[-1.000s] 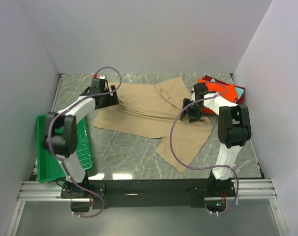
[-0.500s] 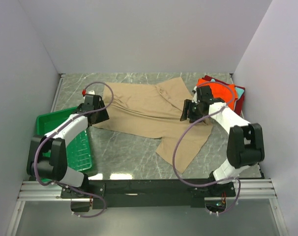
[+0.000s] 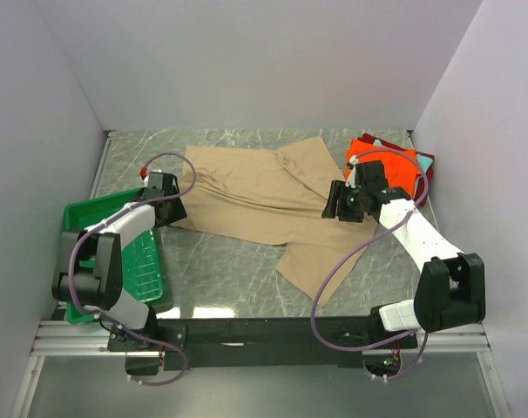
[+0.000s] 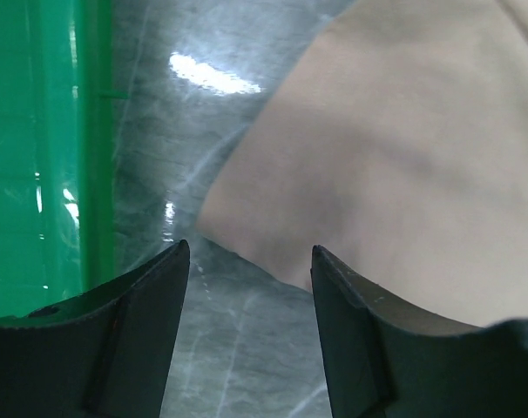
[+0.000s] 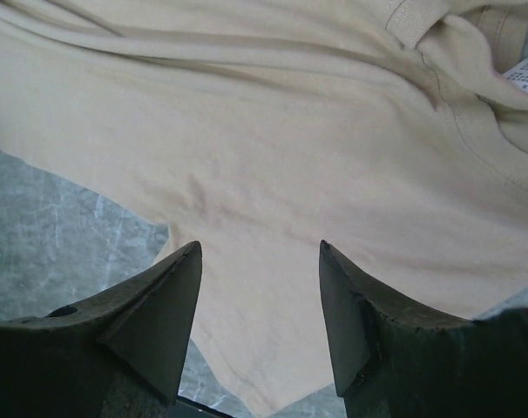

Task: Fold and stack the t-shirts
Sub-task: Fold the tshirt

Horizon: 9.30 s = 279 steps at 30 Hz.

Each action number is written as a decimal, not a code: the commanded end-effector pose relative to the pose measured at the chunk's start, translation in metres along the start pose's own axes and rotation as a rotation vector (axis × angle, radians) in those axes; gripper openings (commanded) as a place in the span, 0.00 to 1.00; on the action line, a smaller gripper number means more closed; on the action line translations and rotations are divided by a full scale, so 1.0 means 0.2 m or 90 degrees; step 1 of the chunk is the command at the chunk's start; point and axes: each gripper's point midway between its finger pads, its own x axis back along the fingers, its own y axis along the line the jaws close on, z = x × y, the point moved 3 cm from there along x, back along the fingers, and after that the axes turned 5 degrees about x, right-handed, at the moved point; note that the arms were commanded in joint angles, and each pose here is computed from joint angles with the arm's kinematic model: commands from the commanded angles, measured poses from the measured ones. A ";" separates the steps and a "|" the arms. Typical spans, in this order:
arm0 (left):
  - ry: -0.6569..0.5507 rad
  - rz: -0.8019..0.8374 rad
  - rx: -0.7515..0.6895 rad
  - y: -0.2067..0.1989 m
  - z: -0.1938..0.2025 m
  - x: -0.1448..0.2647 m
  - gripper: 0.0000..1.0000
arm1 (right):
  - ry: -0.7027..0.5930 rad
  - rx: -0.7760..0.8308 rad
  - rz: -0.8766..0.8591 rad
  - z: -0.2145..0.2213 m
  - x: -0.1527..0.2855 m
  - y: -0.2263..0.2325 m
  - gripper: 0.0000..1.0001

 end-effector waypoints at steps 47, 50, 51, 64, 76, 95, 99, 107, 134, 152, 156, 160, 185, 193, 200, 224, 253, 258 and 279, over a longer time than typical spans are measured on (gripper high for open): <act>0.024 -0.053 0.010 0.08 0.06 -0.16 0.14 | -0.013 0.004 -0.014 0.00 0.00 0.01 0.63; 0.019 -0.046 0.010 0.07 0.05 -0.13 0.06 | -0.015 0.003 -0.009 0.01 0.01 0.02 0.63; 0.018 -0.044 0.010 0.07 0.04 -0.13 0.05 | -0.020 0.002 -0.011 0.02 0.03 0.04 0.63; -0.028 0.013 0.026 0.01 -0.06 0.03 0.01 | 0.041 0.038 0.009 0.62 0.03 0.41 0.59; -0.031 0.059 0.025 -0.03 -0.06 0.06 0.01 | 0.077 -0.015 0.155 0.94 0.18 0.31 0.58; -0.037 0.091 0.026 -0.05 -0.07 0.10 0.01 | 0.125 -0.086 0.201 1.18 0.15 0.15 0.50; -0.039 0.091 0.029 -0.05 -0.07 0.11 0.01 | 0.136 -0.079 0.190 1.20 0.12 0.17 0.49; -0.040 0.091 0.030 -0.05 -0.07 0.11 0.01 | 0.137 -0.078 0.179 1.21 0.11 0.17 0.47; -0.082 0.088 0.088 -0.02 -0.12 0.26 0.01 | 0.118 -0.032 0.175 1.12 0.31 0.23 0.00; -0.123 0.088 0.174 0.09 -0.03 0.48 0.00 | 0.107 0.004 0.149 1.21 0.43 0.32 0.00; -0.124 0.078 0.178 0.10 0.01 0.52 0.01 | 0.107 0.014 0.141 1.23 0.46 0.33 0.00; -0.129 0.082 0.191 0.11 0.03 0.57 0.01 | 0.107 0.023 0.135 1.25 0.48 0.34 0.00; -0.096 0.106 0.120 -0.03 -0.02 0.50 0.01 | -0.003 0.021 0.098 0.95 0.48 0.37 0.00; -0.101 0.138 0.100 -0.13 -0.13 0.48 0.01 | -0.072 -0.007 0.118 0.65 0.41 0.34 0.00; -0.107 0.147 0.088 -0.18 -0.26 0.42 0.00 | -0.107 -0.011 0.157 0.38 0.36 0.26 0.00; -0.135 0.120 0.077 -0.26 -0.55 0.18 0.00 | -0.150 -0.044 0.236 -0.26 0.25 0.00 0.00; -0.090 0.105 0.061 -0.29 -0.60 -0.07 0.31 | -0.117 -0.043 0.260 -0.46 0.08 -0.12 0.39; -0.111 0.119 0.062 -0.31 -0.65 -0.01 0.80 | -0.123 -0.031 0.248 -0.46 0.12 -0.10 0.72; 0.003 0.285 0.047 -0.42 -0.16 0.00 0.94 | -0.029 -0.146 0.240 0.31 0.13 -0.27 0.70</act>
